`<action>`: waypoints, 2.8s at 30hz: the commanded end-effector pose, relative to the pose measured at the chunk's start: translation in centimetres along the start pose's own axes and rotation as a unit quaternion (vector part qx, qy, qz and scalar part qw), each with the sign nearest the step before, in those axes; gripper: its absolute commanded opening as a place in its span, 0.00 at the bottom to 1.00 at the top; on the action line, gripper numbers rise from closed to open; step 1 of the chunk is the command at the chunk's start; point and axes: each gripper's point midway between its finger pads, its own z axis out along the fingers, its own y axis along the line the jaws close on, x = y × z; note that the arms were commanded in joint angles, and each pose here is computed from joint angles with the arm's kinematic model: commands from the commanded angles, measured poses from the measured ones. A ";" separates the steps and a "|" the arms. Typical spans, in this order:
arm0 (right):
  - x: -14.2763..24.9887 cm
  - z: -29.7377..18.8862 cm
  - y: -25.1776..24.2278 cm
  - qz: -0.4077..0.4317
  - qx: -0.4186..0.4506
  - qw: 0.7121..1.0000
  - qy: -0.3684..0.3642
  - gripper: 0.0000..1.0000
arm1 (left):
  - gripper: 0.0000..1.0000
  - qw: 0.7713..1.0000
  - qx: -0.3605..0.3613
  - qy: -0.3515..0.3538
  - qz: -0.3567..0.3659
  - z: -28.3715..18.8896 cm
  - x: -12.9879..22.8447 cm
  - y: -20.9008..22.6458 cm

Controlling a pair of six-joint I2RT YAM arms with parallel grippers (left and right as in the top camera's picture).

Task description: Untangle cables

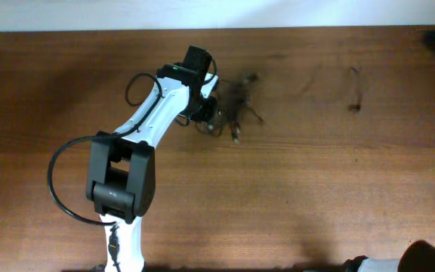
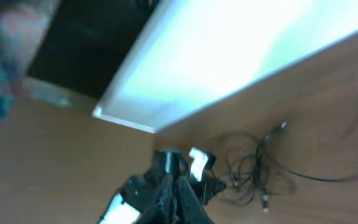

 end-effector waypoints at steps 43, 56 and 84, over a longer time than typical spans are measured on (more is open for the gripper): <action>17.4 22.3 2.0 -0.202 -0.002 0.940 0.274 0.04 | 0.00 0.976 0.007 -0.219 0.004 -25.3 0.4 0.5; 1.4 1.4 -6.5 -0.012 0.213 0.977 0.008 0.04 | 0.00 0.977 -0.128 -0.120 -0.124 -19.0 1.4 10.9; 14.2 12.5 -10.6 -0.116 0.260 0.918 0.276 1.00 | 0.20 0.967 0.203 -0.155 -0.004 -16.9 -1.4 4.1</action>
